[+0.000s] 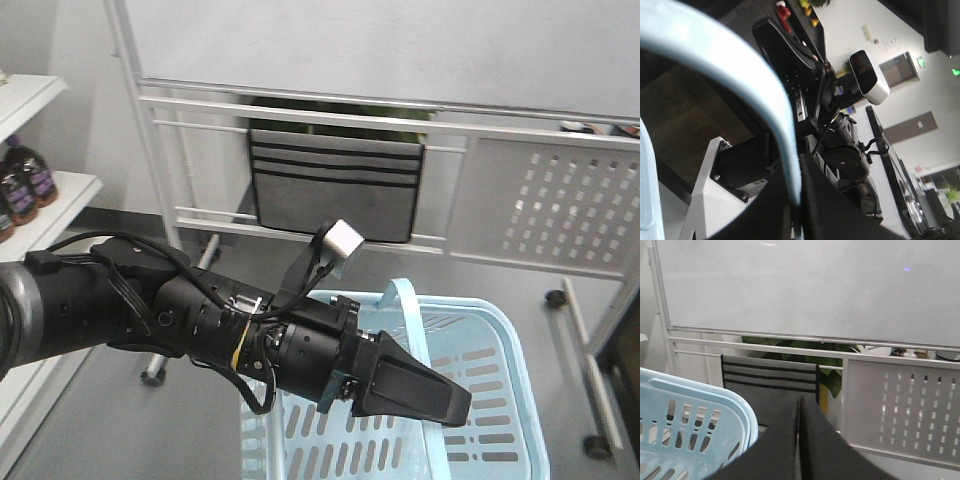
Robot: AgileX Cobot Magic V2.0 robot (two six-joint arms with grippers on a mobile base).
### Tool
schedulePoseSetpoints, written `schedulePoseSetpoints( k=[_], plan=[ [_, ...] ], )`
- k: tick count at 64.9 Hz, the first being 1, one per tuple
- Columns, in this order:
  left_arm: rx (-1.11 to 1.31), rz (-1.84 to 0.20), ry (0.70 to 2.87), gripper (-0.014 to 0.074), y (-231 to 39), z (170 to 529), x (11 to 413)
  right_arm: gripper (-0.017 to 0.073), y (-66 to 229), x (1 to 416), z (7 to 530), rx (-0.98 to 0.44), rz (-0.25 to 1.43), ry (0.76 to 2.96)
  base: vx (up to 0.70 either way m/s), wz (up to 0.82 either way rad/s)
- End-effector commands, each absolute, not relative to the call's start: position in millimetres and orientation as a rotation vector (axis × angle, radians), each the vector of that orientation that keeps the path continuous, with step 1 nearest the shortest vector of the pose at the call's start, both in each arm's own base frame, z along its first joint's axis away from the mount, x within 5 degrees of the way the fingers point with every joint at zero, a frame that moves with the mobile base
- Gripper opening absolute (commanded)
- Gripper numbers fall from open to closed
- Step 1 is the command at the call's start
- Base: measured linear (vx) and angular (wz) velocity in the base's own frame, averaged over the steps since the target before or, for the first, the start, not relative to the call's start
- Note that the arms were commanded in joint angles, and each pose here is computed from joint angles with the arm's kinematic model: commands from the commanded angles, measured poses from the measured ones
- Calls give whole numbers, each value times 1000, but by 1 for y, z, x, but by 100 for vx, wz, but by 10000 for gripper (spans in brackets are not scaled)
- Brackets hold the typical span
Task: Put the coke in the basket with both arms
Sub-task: 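Hold the basket while driving the base toward the snack shelves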
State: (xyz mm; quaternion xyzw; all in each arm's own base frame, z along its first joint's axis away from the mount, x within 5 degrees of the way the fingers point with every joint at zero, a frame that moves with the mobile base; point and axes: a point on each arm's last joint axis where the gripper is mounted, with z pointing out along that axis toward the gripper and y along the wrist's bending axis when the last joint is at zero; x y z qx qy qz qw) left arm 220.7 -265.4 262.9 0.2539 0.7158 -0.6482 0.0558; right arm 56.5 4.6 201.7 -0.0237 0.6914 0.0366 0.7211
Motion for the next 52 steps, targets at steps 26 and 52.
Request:
schedulePoseSetpoints(
  k=[26, 52],
  plan=[
    [897, -2220, 1941, -5, -260, 302, 203, -5, 5, 56, 203, -61, 81, 1460, 14, 48],
    [897, -2220, 1941, -5, -260, 302, 203, -5, 5, 56, 203, -61, 81, 1460, 14, 53]
  ],
)
